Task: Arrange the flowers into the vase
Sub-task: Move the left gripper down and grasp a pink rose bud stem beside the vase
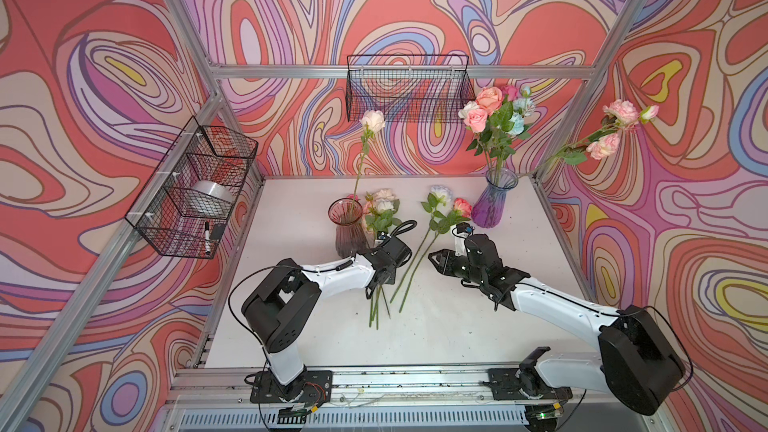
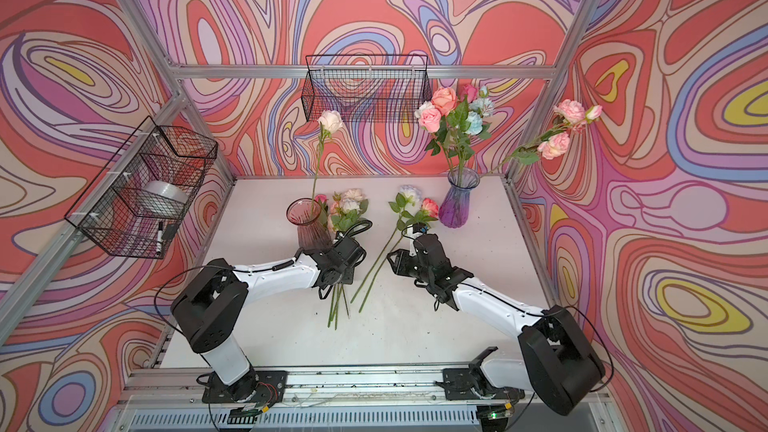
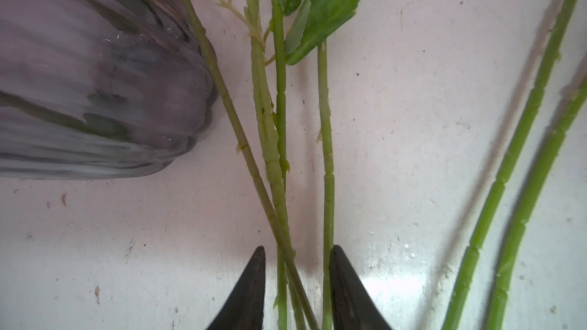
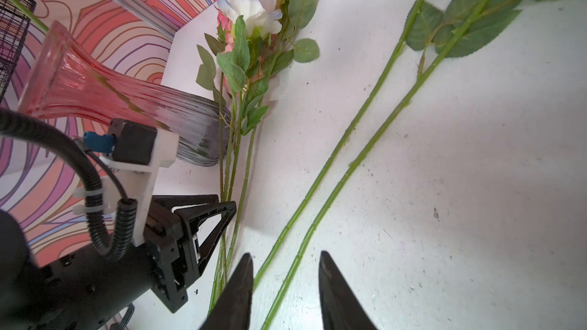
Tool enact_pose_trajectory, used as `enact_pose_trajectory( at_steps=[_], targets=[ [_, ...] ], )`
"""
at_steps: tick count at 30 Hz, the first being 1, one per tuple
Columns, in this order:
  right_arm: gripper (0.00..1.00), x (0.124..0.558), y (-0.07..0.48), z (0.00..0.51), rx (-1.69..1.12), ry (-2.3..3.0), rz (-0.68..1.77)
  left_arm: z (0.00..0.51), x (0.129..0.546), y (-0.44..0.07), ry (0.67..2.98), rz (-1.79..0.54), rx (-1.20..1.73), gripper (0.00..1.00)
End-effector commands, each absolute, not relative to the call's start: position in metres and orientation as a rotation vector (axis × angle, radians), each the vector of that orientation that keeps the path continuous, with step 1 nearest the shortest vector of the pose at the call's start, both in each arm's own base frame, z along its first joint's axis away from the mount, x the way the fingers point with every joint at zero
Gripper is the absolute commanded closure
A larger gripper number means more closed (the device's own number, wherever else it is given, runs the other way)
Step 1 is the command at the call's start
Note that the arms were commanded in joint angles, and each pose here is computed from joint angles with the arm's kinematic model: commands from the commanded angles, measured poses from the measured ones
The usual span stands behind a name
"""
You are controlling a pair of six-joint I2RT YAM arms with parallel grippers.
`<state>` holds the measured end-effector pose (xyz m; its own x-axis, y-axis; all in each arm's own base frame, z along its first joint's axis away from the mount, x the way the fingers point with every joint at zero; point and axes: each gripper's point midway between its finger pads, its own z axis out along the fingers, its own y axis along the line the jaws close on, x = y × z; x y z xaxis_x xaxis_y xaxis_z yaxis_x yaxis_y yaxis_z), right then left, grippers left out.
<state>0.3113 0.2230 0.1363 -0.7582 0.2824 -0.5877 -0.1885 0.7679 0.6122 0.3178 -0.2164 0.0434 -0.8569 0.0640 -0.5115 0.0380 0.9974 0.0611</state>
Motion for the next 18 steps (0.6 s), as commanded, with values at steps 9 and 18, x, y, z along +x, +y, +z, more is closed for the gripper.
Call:
enact_pose_trajectory(
  at_steps=[9,18],
  targets=[
    [0.65,0.309,0.222,0.142,0.057,2.244,0.878,0.051,0.316,-0.21,2.587,0.045,0.051,0.97],
    [0.66,0.308,0.223,0.145,0.057,2.241,0.889,0.07,0.307,-0.223,2.579,-0.065,0.091,1.0]
  ],
)
